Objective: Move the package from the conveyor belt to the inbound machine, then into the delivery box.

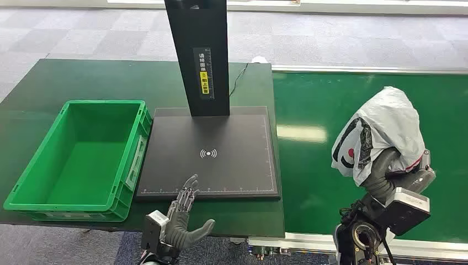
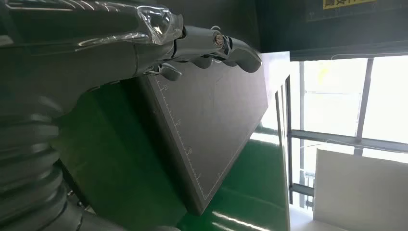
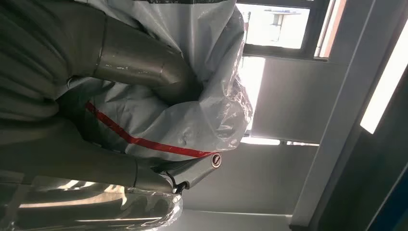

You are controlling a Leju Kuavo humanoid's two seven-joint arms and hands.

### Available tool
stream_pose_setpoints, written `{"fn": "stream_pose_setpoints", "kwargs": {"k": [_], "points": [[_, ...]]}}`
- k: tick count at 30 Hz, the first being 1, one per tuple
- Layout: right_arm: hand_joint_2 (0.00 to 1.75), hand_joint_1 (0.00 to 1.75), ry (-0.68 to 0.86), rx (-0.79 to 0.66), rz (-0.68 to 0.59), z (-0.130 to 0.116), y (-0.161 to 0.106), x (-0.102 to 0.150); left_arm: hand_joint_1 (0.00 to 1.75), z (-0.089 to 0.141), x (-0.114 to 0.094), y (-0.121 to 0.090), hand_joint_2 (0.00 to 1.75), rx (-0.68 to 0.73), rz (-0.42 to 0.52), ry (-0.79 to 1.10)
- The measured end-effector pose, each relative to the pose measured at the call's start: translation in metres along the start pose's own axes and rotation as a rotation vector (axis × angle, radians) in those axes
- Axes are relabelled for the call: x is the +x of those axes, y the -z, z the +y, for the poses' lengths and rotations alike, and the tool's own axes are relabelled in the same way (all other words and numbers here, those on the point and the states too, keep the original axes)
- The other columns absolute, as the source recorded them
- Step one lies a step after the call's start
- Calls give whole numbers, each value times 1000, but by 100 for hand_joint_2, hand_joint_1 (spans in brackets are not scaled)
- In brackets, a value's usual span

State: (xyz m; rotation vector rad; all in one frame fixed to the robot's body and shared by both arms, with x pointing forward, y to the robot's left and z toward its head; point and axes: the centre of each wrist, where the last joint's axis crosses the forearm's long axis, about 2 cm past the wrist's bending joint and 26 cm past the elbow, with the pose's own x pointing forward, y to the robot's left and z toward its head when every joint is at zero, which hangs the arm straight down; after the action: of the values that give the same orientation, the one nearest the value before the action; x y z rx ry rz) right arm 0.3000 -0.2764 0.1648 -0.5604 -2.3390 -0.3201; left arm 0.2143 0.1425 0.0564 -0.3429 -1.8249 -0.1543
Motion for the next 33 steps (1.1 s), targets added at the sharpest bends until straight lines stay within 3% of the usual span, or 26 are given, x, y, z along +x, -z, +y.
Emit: {"fn": "stream_pose_setpoints", "kwargs": {"k": [2,6,10,14,20,27,33], "points": [[175,175,15,9,-21,8,9,2,0,0,0,2,175,-3,-3,1],[175,175,80,72,-62,47,57,7,0,-3,2,10,175,-24,-16,7],[175,175,154,217,-5,95,110,4,0,-5,4,16,175,-41,-28,13],[175,175,174,326,55,124,133,-3,0,-6,4,18,175,-46,-31,20],[175,175,165,586,187,155,124,-18,0,4,6,18,175,-1,-48,54],[175,175,309,1021,355,177,95,-26,0,36,19,16,175,96,-121,106],[175,175,280,1186,409,199,67,-18,0,52,26,10,175,144,-147,139]]}}
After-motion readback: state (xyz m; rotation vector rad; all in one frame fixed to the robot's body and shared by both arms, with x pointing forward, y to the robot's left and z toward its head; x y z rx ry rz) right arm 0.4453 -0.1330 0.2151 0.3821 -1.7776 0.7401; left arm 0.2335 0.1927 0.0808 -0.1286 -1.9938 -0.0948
